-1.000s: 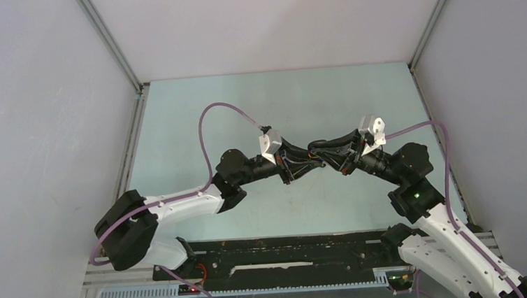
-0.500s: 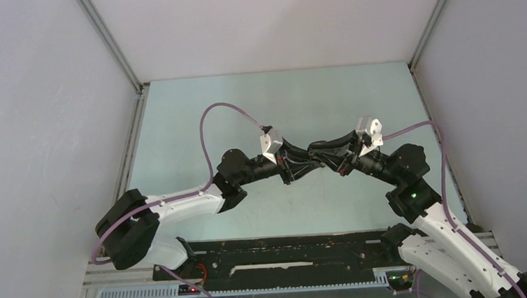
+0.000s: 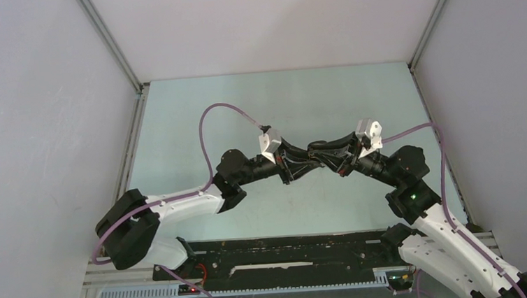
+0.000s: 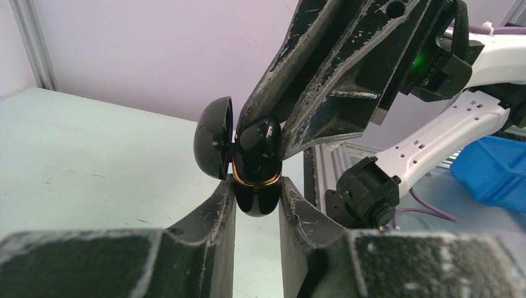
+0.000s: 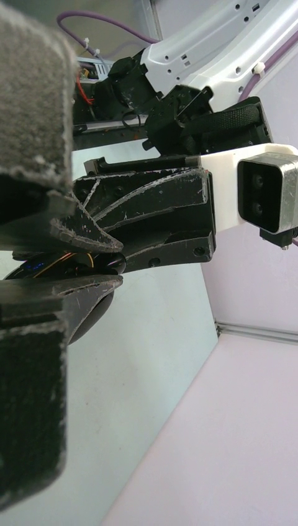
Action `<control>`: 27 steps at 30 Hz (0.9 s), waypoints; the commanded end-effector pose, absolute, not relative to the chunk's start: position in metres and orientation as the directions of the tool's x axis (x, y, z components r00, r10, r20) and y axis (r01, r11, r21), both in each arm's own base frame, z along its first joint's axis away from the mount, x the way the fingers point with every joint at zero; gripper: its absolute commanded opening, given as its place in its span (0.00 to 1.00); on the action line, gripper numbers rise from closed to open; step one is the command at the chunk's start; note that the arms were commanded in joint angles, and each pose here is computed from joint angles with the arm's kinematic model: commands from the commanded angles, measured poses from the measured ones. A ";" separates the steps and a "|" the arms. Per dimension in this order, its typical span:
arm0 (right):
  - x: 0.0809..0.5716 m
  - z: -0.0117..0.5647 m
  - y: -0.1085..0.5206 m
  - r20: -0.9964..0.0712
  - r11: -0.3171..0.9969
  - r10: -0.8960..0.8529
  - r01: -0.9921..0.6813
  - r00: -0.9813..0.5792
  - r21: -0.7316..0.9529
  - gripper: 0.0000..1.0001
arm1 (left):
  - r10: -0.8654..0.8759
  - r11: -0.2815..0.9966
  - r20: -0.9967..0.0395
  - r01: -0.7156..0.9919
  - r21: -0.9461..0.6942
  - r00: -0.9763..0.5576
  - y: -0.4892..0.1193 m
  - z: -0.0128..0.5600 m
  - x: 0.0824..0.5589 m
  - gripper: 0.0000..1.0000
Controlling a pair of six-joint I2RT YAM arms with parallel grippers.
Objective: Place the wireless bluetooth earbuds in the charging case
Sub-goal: Place the earbud in the charging case.
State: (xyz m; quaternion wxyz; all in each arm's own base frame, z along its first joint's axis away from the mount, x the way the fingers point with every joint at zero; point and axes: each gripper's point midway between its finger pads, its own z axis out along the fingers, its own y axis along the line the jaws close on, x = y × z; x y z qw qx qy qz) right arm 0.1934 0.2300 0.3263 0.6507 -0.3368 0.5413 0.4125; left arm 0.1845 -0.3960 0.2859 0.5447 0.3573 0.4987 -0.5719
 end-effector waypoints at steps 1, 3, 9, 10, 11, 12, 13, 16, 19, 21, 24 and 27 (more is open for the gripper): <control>0.195 0.320 0.229 -0.985 0.448 0.153 -0.894 0.080 -0.003 0.00 | -0.381 0.079 -0.918 0.985 -0.154 -0.113 -0.386 0.318 0.185 0.00; 0.196 0.319 0.229 -0.986 0.449 0.148 -0.894 0.080 -0.005 0.00 | -0.392 0.077 -0.912 0.984 -0.162 -0.120 -0.385 0.319 0.186 0.00; 0.196 0.315 0.229 -0.988 0.448 0.137 -0.894 0.073 -0.004 0.00 | -0.402 0.077 -0.907 0.983 -0.169 -0.124 -0.383 0.320 0.186 0.00; 0.195 0.315 0.229 -0.988 0.447 0.136 -0.895 0.072 -0.004 0.00 | -0.403 0.079 -0.907 0.982 -0.169 -0.124 -0.382 0.320 0.187 0.00; 0.195 0.315 0.229 -0.988 0.447 0.136 -0.894 0.072 -0.004 0.00 | -0.403 0.081 -0.907 0.982 -0.170 -0.124 -0.382 0.319 0.187 0.00; 0.195 0.315 0.229 -0.988 0.444 0.136 -0.896 0.075 -0.007 0.00 | -0.403 0.083 -0.907 0.982 -0.171 -0.123 -0.381 0.319 0.188 0.00; 0.194 0.316 0.229 -0.988 0.443 0.137 -0.896 0.077 -0.008 0.00 | -0.403 0.085 -0.906 0.981 -0.173 -0.125 -0.381 0.319 0.188 0.00; 0.193 0.318 0.228 -0.986 0.445 0.137 -0.895 0.090 -0.020 0.00 | -0.407 0.095 -0.904 0.978 -0.183 -0.130 -0.379 0.318 0.191 0.00; 0.192 0.319 0.225 -0.986 0.456 0.136 -0.889 0.097 -0.025 0.00 | -0.412 0.113 -0.903 0.976 -0.188 -0.126 -0.377 0.318 0.195 0.00; 0.190 0.318 0.223 -0.986 0.458 0.131 -0.888 0.098 -0.028 0.00 | -0.413 0.117 -0.902 0.975 -0.190 -0.126 -0.375 0.318 0.195 0.00; 0.189 0.318 0.221 -0.987 0.464 0.126 -0.885 0.100 -0.030 0.00 | -0.414 0.118 -0.901 0.974 -0.191 -0.127 -0.374 0.318 0.196 0.00; 0.189 0.318 0.221 -0.987 0.467 0.125 -0.884 0.100 -0.030 0.00 | -0.414 0.114 -0.901 0.974 -0.195 -0.132 -0.375 0.318 0.195 0.00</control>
